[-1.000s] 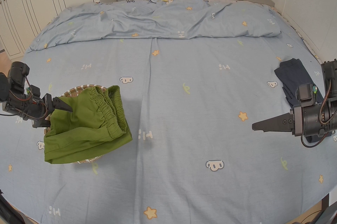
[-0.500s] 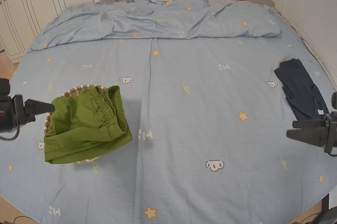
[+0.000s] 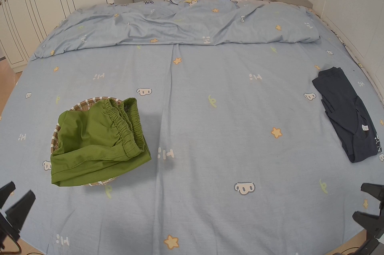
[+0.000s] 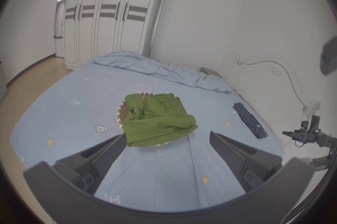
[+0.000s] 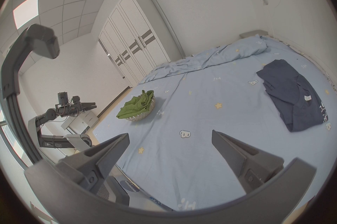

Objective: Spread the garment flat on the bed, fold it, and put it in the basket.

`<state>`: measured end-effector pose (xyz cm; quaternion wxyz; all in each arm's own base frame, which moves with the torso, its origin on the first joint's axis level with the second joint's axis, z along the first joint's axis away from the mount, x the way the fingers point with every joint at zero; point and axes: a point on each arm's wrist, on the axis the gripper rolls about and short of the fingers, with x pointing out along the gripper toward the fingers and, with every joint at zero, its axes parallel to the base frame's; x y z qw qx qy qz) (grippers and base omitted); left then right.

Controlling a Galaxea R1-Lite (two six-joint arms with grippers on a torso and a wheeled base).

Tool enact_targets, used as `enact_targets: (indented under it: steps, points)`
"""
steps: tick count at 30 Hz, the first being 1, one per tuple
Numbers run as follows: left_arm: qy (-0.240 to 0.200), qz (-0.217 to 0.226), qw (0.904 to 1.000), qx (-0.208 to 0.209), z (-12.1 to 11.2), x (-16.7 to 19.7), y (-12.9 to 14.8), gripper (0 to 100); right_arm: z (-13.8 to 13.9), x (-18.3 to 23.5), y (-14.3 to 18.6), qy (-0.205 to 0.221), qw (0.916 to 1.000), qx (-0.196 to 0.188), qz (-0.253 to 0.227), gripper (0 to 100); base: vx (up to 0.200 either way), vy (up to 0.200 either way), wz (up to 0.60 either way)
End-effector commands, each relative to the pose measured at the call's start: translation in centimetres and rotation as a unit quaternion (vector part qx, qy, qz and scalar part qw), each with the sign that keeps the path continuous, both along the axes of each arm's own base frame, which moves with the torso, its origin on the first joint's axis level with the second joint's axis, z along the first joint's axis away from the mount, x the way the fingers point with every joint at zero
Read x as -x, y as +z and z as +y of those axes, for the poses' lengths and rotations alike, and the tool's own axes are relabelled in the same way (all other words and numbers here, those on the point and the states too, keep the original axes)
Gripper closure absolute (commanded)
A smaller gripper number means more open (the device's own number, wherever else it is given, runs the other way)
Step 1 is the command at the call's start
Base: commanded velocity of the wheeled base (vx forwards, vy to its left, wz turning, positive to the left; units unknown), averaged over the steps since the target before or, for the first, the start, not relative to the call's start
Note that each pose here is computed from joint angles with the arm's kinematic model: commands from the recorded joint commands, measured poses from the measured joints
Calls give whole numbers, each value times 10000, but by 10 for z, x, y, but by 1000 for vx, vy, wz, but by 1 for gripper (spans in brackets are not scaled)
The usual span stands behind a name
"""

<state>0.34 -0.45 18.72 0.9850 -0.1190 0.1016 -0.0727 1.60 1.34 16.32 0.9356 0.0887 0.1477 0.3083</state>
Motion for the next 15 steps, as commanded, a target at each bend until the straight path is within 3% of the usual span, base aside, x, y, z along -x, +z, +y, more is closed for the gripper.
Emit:
enact_targets:
  steps: [1,4,8,12,14,15]
  points:
    - [29,-1097,9939,-83,0,44,-76,0,-6,41,-48,-182,9972,-190,-695,0,0,0,0]
    - [42,-770,9969,-145,1,36,-97,0,-7,46,-57,-285,9962,-179,-805,0,0,0,0]
    - [151,-974,9948,-254,1,31,-101,0,-8,39,-76,-755,9952,9,-628,0,0,0,0]
    - [866,-993,9807,-1443,5,26,-112,0,-11,33,-77,-1571,9817,97,-1067,0,0,0,0]
    - [894,-990,9802,-1461,5,26,-112,0,-11,32,-78,-1794,9776,137,-1096,0,0,0,0]
    - [872,-990,9815,-1390,5,26,-112,0,-12,32,-78,-2079,9714,209,-1125,0,0,0,0]
